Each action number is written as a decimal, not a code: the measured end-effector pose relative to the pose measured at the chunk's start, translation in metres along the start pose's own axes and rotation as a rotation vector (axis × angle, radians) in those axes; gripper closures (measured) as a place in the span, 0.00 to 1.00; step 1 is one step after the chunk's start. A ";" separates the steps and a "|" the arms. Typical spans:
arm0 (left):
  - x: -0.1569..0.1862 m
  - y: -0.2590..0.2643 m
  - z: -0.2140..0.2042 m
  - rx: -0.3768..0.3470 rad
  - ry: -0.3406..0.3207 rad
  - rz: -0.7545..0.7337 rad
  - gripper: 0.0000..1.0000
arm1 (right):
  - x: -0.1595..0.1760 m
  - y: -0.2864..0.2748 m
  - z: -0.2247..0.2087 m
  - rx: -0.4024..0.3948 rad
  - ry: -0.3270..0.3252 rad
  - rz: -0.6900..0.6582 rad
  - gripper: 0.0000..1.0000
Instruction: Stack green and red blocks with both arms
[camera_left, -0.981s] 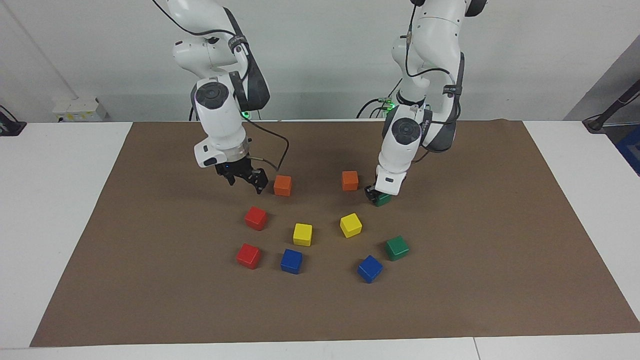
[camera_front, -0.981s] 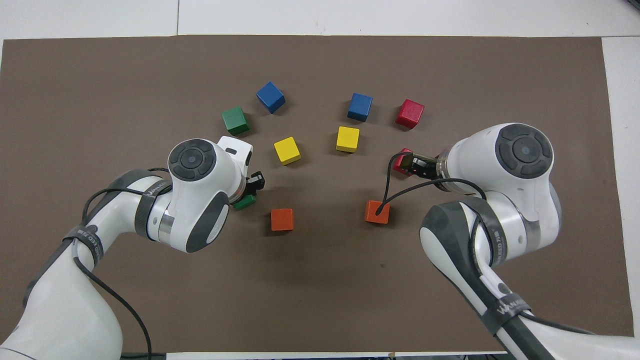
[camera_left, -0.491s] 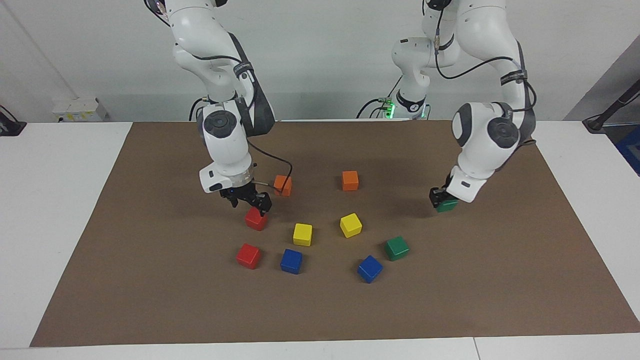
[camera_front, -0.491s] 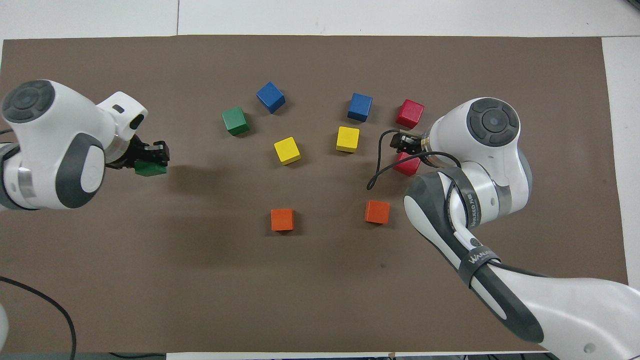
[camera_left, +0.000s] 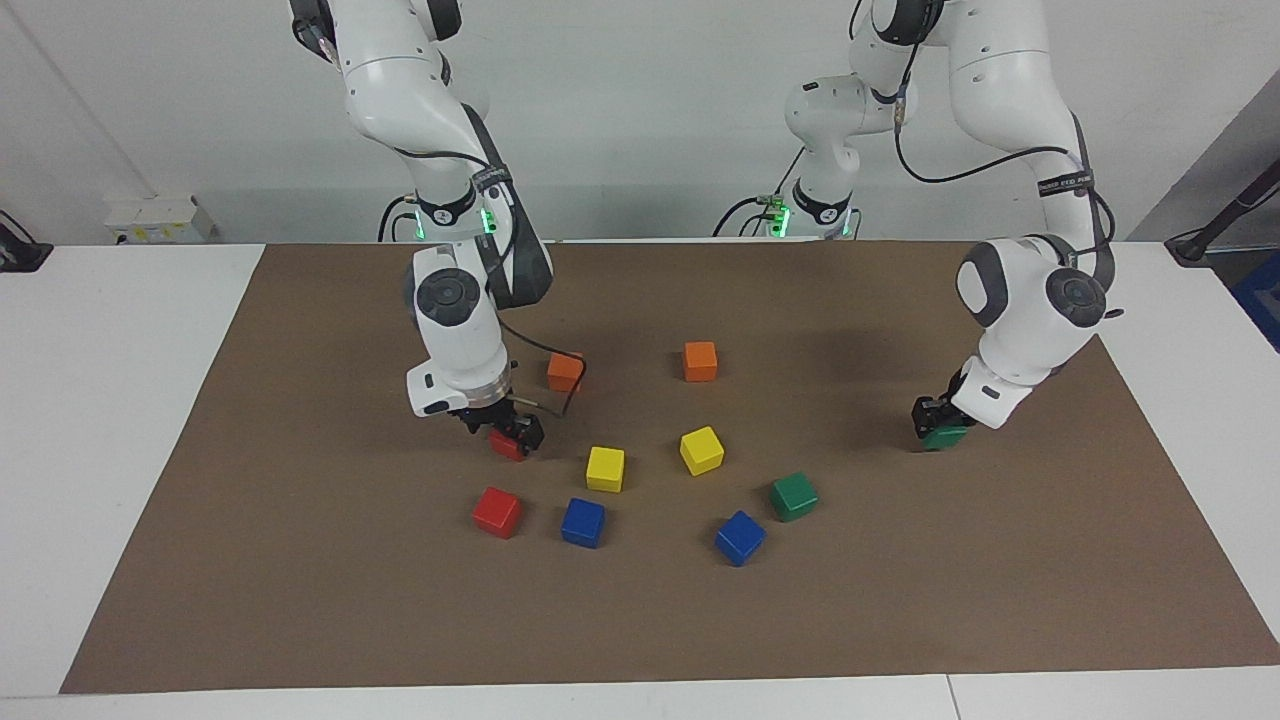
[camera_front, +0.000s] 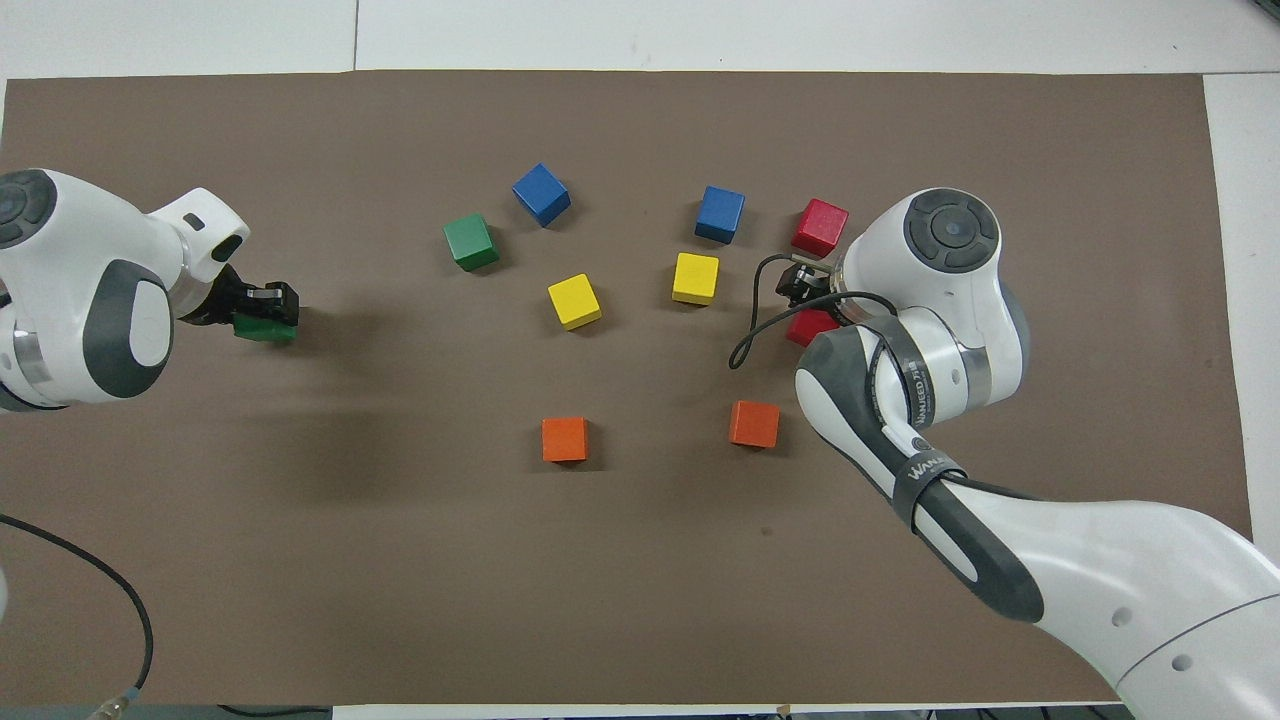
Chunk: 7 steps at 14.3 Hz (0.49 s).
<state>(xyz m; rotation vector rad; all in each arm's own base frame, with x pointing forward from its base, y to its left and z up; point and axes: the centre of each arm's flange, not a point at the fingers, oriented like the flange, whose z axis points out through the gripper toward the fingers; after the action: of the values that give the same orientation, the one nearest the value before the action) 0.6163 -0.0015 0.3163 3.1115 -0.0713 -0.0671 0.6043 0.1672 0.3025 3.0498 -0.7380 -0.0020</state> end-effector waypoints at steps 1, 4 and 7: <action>0.001 0.000 0.005 -0.001 -0.001 0.018 0.45 | -0.001 -0.001 0.001 -0.001 -0.001 0.007 0.00; 0.002 -0.003 0.011 0.000 0.013 0.027 0.45 | -0.004 -0.004 0.001 0.000 -0.002 0.020 0.00; 0.001 -0.006 0.014 0.001 0.018 0.026 0.31 | -0.005 -0.006 0.001 0.006 0.004 0.020 0.00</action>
<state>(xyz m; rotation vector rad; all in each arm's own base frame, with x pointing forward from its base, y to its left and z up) 0.6173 0.0036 0.3021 3.1111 -0.1115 -0.0380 0.6028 0.1747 0.3014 3.0467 -0.7699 0.0063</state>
